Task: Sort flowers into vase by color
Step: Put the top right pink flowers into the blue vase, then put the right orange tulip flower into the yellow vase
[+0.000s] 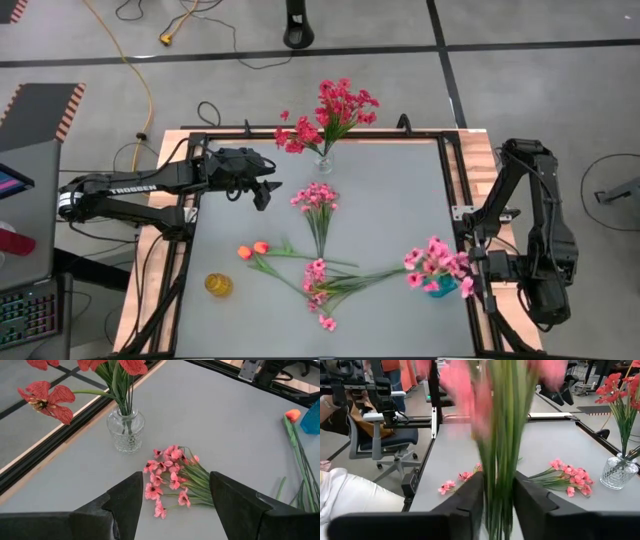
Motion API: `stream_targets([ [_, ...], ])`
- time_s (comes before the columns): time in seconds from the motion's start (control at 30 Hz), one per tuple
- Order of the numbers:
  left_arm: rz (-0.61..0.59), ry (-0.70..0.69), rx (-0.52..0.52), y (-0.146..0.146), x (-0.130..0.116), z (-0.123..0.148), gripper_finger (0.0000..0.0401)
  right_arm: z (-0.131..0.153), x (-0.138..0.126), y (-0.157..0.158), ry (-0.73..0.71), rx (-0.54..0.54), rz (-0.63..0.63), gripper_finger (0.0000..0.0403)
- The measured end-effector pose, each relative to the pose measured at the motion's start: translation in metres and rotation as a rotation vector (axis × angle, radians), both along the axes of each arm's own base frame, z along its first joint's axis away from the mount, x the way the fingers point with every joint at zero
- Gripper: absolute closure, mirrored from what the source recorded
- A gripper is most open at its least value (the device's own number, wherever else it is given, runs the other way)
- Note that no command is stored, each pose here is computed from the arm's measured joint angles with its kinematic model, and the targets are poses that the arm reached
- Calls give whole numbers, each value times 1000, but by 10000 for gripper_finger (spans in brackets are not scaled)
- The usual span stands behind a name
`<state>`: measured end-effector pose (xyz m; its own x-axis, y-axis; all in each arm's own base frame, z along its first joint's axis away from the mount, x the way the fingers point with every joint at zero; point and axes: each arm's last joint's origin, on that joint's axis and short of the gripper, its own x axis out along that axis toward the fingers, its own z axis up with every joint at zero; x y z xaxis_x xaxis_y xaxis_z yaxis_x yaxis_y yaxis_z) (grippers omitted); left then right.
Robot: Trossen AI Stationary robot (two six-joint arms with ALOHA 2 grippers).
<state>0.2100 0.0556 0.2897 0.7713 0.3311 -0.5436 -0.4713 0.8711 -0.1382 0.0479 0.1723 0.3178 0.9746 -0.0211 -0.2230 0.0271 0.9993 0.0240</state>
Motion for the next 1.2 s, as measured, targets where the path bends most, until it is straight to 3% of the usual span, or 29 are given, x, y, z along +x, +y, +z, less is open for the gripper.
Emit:
stream_targets([
  [0.23,0,0,-1,0,0,0,186,0,-3,-4,193,58,78,220],
  [0.53,9,-5,-13,0,0,0,186,25,-8,-26,321,221,169,226],
  [0.93,6,-3,-9,0,0,0,186,43,-14,-68,337,390,233,247],
  [1.2,6,-3,-9,0,0,0,186,52,-15,-94,208,381,219,266],
])
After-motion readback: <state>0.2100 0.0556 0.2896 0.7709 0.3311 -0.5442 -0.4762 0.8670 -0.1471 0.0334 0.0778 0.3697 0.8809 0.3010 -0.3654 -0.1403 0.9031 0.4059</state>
